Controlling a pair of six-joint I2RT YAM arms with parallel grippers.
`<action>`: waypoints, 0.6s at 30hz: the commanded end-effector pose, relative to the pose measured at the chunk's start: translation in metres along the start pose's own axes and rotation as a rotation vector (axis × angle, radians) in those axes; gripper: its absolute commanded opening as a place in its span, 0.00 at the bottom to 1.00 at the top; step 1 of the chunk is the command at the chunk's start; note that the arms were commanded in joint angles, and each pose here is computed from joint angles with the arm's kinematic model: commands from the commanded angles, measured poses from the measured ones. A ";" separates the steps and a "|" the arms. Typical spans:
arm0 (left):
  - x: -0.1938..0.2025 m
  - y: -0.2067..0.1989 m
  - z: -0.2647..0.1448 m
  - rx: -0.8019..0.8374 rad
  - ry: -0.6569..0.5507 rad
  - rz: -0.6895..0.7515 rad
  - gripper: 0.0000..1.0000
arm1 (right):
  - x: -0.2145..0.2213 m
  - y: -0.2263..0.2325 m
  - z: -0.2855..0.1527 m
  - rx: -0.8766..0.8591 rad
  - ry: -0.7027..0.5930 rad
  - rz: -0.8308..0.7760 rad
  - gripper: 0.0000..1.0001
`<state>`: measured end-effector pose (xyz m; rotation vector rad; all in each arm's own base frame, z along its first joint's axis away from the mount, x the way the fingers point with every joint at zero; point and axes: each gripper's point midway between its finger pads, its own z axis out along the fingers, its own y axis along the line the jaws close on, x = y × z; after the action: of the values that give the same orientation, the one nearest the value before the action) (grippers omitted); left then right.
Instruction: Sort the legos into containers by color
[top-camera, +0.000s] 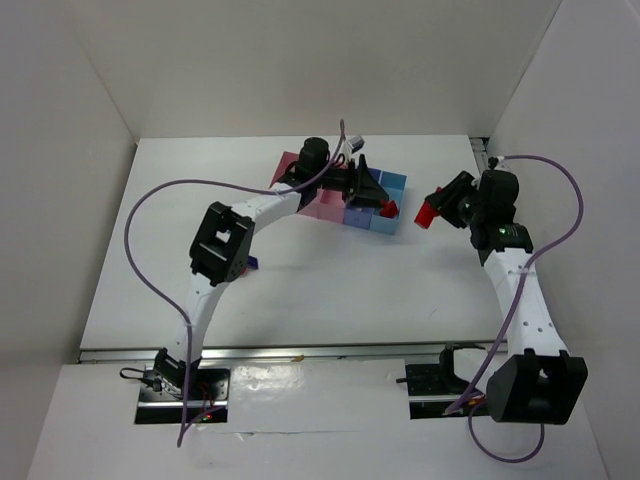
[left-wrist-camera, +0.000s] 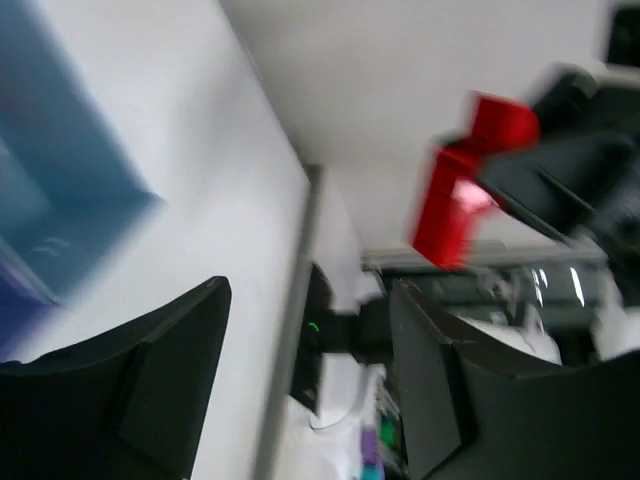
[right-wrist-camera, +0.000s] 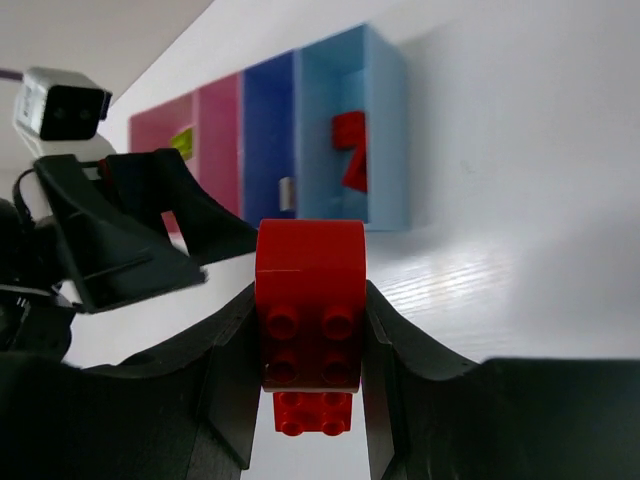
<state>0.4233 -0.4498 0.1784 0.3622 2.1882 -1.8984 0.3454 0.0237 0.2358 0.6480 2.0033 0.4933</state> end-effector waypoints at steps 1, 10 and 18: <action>0.011 -0.102 -0.039 0.279 0.049 0.219 0.78 | -0.020 0.055 -0.005 -0.279 -0.026 -0.088 0.28; 0.053 -0.122 -0.046 0.388 0.157 0.211 0.84 | 0.002 0.107 -0.012 -0.647 0.114 -0.037 0.28; 0.046 -0.137 -0.035 0.384 0.138 0.242 0.82 | 0.012 0.110 -0.011 -0.695 0.185 -0.026 0.28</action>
<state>0.3449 -0.4293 0.2501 0.6487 1.9317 -2.2543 0.3587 0.1102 0.2752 0.2469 1.8978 1.1396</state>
